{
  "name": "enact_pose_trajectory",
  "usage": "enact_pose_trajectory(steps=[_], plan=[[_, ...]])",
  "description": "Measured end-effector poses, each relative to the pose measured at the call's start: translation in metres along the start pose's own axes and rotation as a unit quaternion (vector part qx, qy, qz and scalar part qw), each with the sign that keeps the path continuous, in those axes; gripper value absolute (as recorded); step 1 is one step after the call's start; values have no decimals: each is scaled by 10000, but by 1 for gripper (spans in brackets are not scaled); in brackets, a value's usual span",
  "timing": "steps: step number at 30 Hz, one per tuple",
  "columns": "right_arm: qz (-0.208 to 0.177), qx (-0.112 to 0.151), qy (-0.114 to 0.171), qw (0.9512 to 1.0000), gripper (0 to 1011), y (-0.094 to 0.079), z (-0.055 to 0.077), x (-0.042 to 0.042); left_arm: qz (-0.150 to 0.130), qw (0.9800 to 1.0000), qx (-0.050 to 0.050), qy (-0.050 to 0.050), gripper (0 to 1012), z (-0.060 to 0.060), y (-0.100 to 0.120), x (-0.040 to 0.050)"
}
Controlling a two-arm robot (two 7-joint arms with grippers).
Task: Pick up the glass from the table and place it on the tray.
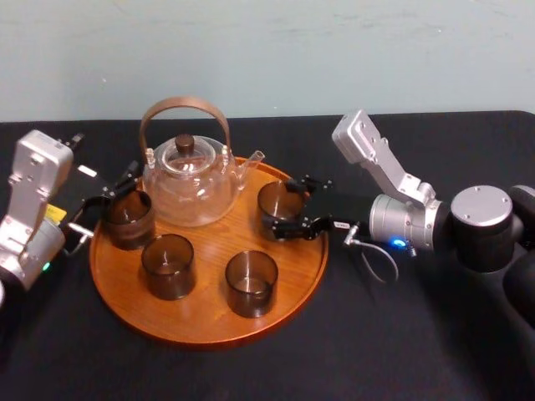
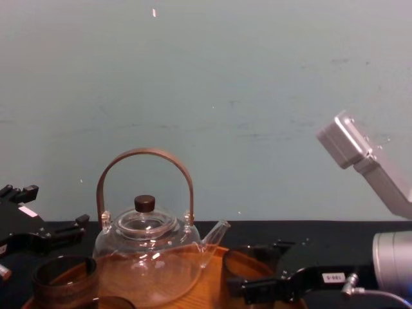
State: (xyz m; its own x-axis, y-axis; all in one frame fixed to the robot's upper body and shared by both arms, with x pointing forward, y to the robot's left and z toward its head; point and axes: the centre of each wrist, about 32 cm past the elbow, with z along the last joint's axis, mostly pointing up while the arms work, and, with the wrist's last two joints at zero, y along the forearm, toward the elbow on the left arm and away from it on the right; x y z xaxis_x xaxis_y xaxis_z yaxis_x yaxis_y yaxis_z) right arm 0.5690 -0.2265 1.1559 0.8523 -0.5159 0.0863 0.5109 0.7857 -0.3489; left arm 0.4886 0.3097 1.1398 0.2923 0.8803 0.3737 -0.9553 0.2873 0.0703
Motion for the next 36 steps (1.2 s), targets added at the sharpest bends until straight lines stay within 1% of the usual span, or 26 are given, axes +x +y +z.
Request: enact_pose_trajectory(steps=[9,23,25,27,28,36], plan=[[-3,-74,29,10000,904,34,-52,-10,0,10000,0,0,1001,0,0,0],[-23,-94,12,10000,904,35,-55,-14,0,10000,0,0,1001,0,0,0],[-23,-92,15,10000,948,35,-55,-14,0,10000,0,0,1001,0,0,0],[-22,-91,17,10000,971,34,-55,-14,0,10000,0,0,1001,0,0,0],[-22,-90,18,10000,1002,34,-55,-14,0,10000,0,0,1001,0,0,0],[-20,-88,25,10000,1002,34,-55,-14,0,10000,0,0,1001,0,0,0]])
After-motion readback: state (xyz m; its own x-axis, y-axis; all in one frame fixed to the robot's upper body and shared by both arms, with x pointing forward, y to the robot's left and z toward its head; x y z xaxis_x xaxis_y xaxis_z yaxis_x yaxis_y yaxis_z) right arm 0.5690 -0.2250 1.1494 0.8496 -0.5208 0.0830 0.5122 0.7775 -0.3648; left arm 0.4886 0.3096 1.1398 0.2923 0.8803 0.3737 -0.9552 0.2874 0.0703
